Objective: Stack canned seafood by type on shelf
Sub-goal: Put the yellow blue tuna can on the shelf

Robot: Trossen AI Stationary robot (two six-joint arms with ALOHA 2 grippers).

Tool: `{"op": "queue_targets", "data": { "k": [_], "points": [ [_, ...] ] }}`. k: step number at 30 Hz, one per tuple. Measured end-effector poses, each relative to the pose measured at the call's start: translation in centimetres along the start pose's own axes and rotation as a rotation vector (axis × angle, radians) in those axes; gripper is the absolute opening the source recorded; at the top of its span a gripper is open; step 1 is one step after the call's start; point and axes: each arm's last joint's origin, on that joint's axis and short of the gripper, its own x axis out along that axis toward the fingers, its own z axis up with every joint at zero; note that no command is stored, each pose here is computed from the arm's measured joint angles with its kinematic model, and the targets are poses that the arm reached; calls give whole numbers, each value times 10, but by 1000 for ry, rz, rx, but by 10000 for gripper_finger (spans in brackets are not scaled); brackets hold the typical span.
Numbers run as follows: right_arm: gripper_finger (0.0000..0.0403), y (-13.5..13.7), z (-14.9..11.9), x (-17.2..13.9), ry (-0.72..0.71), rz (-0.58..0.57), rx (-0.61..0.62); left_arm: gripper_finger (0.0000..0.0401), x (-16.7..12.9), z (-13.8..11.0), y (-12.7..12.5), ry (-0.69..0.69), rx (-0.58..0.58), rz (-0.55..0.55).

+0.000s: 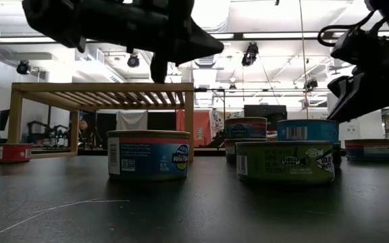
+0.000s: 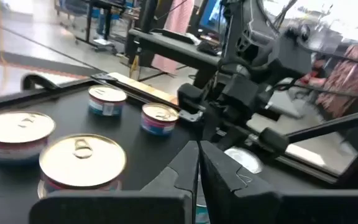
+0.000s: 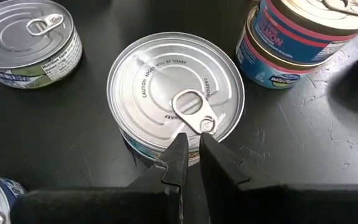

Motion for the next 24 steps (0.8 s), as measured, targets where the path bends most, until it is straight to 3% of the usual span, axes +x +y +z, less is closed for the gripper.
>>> {"op": "queue_targets", "data": {
  "k": [7,12,19,24],
  "points": [
    [33,0,-3,1,22,5,-23,0,-1,-8,3,58,-217,11],
    [33,0,-7,3,54,7,-46,12,7,-14,0,72,-249,22],
    [33,0,-7,5,50,-2,-56,90,34,-16,-17,61,-198,8],
    [33,0,-7,5,45,-6,-75,159,53,-22,-26,152,-126,54]
  ]
}}
